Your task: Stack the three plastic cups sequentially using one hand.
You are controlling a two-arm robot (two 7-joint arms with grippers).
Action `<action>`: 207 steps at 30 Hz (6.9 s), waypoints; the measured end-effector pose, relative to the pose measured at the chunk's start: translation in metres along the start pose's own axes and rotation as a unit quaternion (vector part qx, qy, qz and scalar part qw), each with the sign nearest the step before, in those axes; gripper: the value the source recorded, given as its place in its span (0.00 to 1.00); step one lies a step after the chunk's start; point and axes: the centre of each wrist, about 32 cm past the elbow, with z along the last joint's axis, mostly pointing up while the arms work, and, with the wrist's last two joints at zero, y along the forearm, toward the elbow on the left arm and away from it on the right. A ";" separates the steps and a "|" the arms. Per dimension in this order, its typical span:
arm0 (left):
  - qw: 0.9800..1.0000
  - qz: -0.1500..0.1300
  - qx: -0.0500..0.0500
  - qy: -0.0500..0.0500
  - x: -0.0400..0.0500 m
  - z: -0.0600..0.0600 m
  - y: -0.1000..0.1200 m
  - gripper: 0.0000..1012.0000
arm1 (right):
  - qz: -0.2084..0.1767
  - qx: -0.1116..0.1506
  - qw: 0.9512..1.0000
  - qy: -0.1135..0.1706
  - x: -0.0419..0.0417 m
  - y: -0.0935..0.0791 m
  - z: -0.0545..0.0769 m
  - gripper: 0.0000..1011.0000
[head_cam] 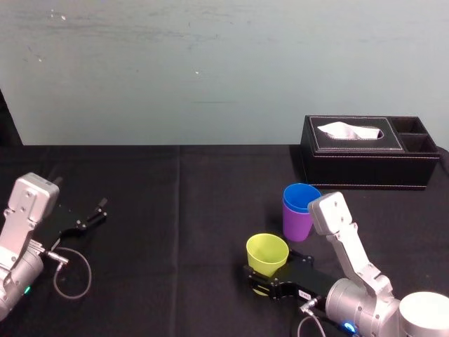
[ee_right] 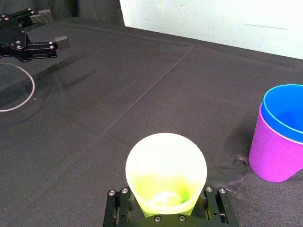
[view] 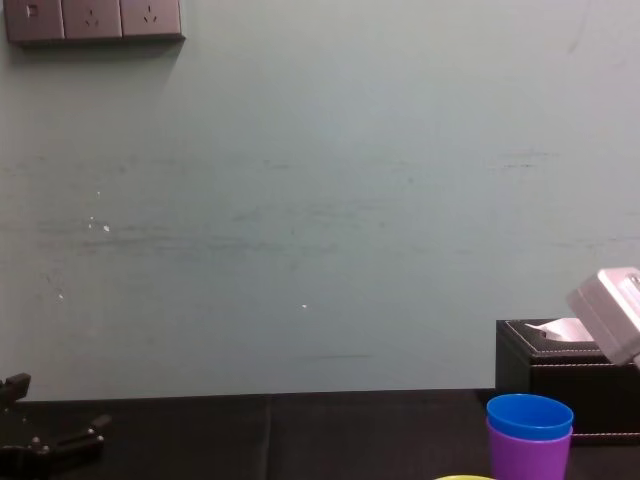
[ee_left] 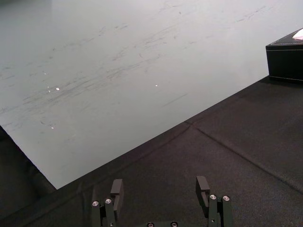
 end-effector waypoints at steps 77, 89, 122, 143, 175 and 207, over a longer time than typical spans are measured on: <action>1.000 0.000 0.000 0.000 0.0000 0.000 0.000 0.99 | -0.075 0.072 0.994 -0.018 0.0723 0.003 0.068 0.72; 1.000 0.000 0.000 0.000 0.0000 0.000 0.000 0.99 | -0.079 0.071 0.994 -0.019 0.0737 0.006 0.065 0.72; 1.000 0.000 0.000 0.000 0.0000 0.000 0.000 0.99 | -0.079 0.061 0.995 -0.008 0.0782 0.011 0.059 0.87; 1.000 0.000 0.000 0.000 0.0000 0.000 0.000 0.99 | -0.079 0.061 0.995 -0.008 0.0780 0.010 0.059 0.99; 1.000 0.000 0.000 0.000 0.0000 0.000 0.000 0.99 | -0.145 0.083 0.985 0.048 0.0526 -0.045 0.018 0.99; 1.000 0.000 0.000 0.000 0.0000 0.000 0.000 0.99 | -0.187 0.049 0.979 0.068 0.0552 -0.041 -0.007 0.99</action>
